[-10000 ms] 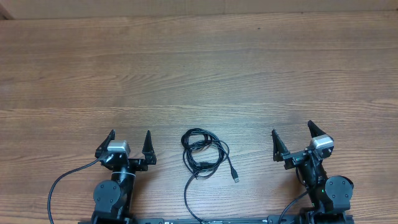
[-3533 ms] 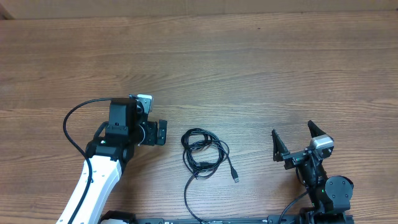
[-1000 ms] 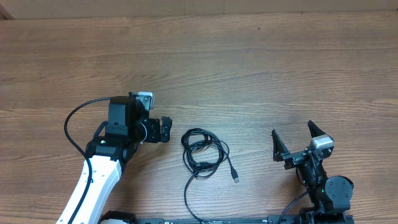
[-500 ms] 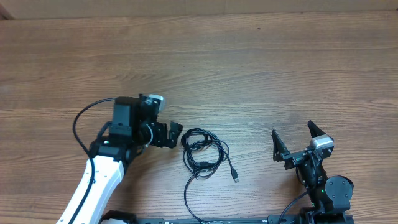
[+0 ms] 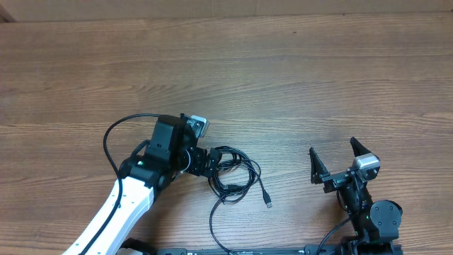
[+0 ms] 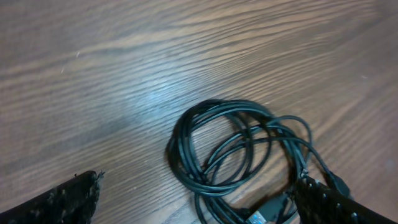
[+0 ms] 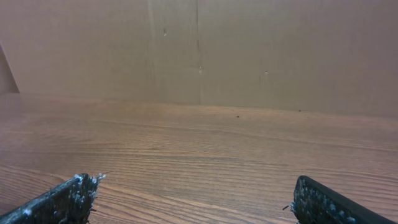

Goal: Untangle cables
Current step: 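Lower the left gripper over the cable bundle's top loops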

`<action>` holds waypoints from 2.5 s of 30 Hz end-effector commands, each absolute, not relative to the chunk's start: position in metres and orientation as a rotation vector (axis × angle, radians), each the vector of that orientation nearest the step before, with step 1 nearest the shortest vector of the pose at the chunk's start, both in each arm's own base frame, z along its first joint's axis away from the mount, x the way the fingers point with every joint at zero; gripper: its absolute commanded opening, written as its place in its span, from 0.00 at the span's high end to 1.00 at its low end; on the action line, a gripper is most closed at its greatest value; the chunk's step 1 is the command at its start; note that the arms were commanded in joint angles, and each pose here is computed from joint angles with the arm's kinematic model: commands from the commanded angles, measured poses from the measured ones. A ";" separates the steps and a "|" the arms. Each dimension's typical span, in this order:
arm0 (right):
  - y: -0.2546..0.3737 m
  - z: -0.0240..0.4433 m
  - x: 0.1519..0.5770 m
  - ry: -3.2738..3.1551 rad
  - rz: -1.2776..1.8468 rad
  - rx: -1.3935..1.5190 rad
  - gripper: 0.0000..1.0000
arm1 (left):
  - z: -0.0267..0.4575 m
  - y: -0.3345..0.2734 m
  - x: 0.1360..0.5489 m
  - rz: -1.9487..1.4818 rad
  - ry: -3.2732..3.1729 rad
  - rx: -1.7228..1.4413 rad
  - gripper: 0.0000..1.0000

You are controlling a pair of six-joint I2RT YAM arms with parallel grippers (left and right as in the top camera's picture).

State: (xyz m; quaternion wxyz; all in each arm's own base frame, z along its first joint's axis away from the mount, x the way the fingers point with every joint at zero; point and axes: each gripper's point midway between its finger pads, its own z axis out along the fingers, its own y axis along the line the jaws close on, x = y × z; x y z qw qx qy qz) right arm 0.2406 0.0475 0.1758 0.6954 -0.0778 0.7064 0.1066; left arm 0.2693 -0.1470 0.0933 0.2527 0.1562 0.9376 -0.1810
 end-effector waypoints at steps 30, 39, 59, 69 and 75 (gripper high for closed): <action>0.045 0.174 0.241 1.573 0.229 -0.161 0.00 | 0.031 -0.132 0.238 -0.304 2.933 -0.415 0.00; 0.045 0.174 0.241 1.573 0.229 -0.161 0.00 | 0.048 -0.163 0.245 -0.333 2.862 -0.425 0.00; 0.045 0.174 0.241 1.573 0.229 -0.161 0.00 | 0.057 -0.186 0.249 -0.486 2.800 -0.740 0.00; 0.045 0.174 0.241 1.573 0.229 -0.161 0.00 | 0.047 -0.164 0.225 -0.264 2.680 -1.203 0.11; 0.045 0.174 0.241 1.573 0.229 -0.161 0.00 | 0.047 -0.162 0.237 -0.272 2.568 -1.311 0.09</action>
